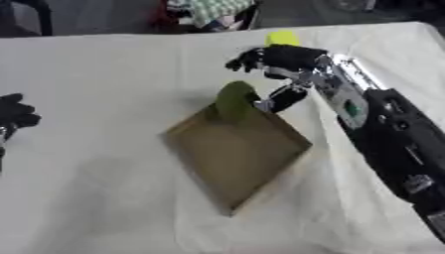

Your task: Pick up objects on the table and place them in the box.

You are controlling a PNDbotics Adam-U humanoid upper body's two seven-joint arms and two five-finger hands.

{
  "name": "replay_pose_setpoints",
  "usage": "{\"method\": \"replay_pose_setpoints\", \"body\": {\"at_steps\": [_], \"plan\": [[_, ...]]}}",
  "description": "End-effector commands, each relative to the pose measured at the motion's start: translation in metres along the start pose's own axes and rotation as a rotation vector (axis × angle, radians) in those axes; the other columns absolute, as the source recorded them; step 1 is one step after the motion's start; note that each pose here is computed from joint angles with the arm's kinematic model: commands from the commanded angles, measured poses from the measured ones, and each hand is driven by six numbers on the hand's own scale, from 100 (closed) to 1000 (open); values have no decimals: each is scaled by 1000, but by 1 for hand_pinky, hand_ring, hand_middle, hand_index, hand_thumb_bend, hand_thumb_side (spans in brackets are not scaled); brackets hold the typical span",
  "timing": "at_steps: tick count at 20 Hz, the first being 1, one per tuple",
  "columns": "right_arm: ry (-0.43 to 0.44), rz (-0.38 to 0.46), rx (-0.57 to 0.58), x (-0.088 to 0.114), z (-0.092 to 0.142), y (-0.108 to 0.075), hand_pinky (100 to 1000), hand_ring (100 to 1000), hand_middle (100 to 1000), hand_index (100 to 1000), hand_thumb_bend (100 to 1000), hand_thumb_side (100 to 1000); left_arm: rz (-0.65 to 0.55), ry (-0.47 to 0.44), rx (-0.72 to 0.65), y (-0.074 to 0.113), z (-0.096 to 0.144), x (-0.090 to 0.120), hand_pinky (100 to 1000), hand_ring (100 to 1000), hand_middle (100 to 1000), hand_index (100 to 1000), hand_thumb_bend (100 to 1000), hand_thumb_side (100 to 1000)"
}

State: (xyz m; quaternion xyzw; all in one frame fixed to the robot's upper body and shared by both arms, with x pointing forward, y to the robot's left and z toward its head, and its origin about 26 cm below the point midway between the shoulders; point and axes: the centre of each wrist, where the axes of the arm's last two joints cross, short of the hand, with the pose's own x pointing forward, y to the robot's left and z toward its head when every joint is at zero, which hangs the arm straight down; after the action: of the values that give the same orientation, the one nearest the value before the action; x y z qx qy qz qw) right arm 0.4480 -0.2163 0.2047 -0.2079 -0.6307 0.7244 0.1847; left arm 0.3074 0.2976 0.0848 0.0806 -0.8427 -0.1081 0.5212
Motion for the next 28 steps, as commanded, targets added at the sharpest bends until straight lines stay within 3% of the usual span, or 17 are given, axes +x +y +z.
{"method": "replay_pose_setpoints", "body": {"at_steps": [1, 6, 9, 12, 16, 20, 28], "plan": [[-22, 52, -30, 2, 12, -33, 787, 814, 892, 991, 100, 322, -26, -19, -7, 7, -4, 6, 716, 638, 607, 803, 369, 726], [61, 38, -93, -10, 36, -64, 799, 827, 918, 999, 100, 253, -29, -17, -5, 8, -4, 6, 716, 638, 607, 804, 361, 729], [179, 19, -131, -29, 45, -76, 811, 844, 938, 1000, 100, 221, -29, -16, -7, 8, -4, 5, 716, 639, 608, 804, 357, 730], [308, -9, -138, -52, 46, -75, 838, 896, 973, 1000, 100, 246, -29, -19, -9, 8, -4, 6, 716, 639, 608, 804, 353, 730], [449, -38, -121, -73, 38, -67, 941, 995, 1000, 1000, 100, 319, -27, -21, -11, 7, -5, 6, 716, 640, 608, 804, 350, 732], [566, -60, -166, -81, 23, -66, 976, 1000, 1000, 1000, 100, 345, -20, -27, -16, 5, -6, 7, 716, 640, 608, 805, 347, 733], [760, -110, -315, -80, -5, -65, 946, 993, 987, 1000, 100, 400, -5, -40, -33, 0, -10, 9, 717, 640, 608, 805, 336, 736]]}}
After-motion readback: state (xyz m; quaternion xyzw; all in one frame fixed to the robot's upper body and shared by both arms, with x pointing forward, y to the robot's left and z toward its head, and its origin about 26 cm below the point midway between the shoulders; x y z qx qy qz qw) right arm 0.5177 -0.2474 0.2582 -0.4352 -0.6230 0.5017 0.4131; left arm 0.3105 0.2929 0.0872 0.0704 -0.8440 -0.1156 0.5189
